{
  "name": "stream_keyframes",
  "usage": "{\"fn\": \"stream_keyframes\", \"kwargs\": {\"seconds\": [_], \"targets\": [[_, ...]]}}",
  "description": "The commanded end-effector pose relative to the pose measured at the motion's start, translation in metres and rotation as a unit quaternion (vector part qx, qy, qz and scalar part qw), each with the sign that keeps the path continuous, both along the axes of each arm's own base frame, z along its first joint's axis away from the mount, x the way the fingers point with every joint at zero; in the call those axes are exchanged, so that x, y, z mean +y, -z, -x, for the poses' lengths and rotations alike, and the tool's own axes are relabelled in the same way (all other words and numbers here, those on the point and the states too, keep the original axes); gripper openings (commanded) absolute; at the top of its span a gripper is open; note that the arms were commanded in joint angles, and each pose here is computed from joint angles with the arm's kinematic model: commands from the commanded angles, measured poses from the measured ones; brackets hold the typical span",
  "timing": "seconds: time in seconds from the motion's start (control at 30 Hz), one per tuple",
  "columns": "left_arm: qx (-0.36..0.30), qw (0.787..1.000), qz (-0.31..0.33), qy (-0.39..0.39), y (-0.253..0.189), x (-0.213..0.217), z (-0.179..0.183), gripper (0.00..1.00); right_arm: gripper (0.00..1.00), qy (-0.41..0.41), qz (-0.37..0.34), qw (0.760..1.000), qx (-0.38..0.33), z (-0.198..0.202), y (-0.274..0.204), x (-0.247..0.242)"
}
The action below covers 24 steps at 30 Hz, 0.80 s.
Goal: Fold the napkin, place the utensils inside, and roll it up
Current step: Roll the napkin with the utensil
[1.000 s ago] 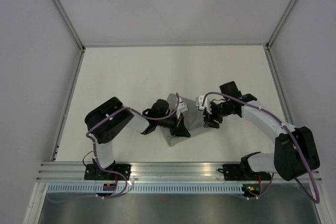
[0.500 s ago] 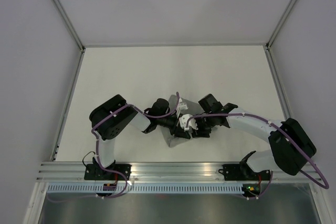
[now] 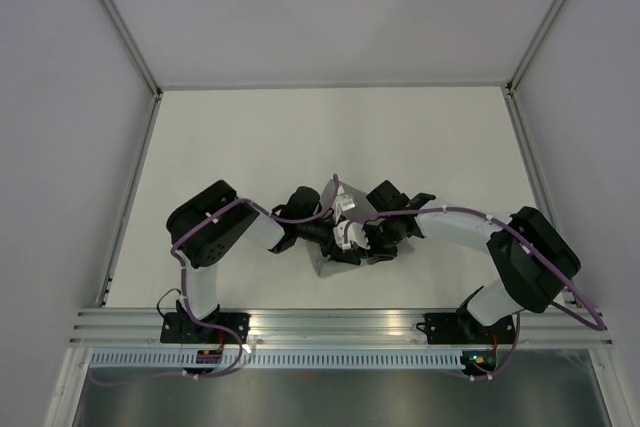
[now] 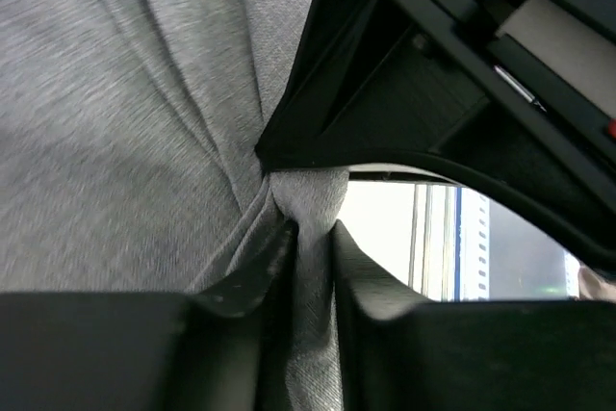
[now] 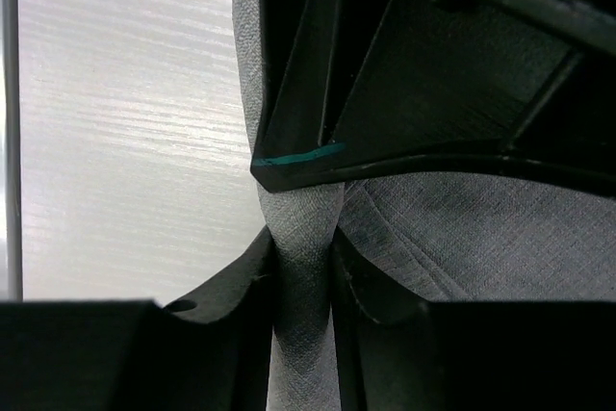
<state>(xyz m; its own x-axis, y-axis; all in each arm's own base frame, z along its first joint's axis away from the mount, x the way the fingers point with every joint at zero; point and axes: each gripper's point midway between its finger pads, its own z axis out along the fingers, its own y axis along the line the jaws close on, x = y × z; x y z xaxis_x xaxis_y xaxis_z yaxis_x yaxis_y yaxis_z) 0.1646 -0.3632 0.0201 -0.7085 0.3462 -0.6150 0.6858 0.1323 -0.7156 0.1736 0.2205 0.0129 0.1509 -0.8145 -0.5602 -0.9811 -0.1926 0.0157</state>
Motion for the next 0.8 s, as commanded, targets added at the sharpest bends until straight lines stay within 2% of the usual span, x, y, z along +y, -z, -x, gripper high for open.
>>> {"fn": "stream_keyframes", "kwargs": {"seconds": [0.0,0.17,0.3,0.47,0.5,0.67,0.7,0.77], "targets": [[0.005,0.997,-0.057,-0.06,0.018,0.024,-0.011,0.31,0.17,0.008,0.026,0.999,0.04,0.008,0.008,-0.003],[-0.047,0.991,-0.029,-0.121,-0.023,0.029,-0.043,0.37,0.15,0.006,0.037,0.996,0.085,0.017,0.013,-0.007],[-0.091,0.98,-0.021,-0.175,-0.051,0.037,-0.064,0.38,0.13,0.006,0.056,0.986,0.16,0.025,0.02,-0.013],[-0.163,0.942,-0.032,-0.29,-0.078,0.062,-0.096,0.38,0.13,0.006,0.06,0.972,0.227,0.018,0.024,-0.015],[-0.186,0.928,-0.029,-0.323,-0.091,0.07,-0.104,0.38,0.13,0.008,0.063,0.969,0.239,0.015,0.021,-0.015],[-0.278,0.887,-0.034,-0.367,-0.109,0.095,-0.102,0.38,0.14,0.024,0.075,0.953,0.294,0.009,0.027,-0.018],[-0.301,0.867,-0.043,-0.395,-0.115,0.103,-0.107,0.38,0.14,0.025,0.073,0.952,0.295,0.004,0.026,-0.016],[-0.348,0.858,-0.028,-0.378,-0.127,0.097,-0.09,0.38,0.15,0.035,0.081,0.947,0.308,0.002,0.03,-0.018]]}}
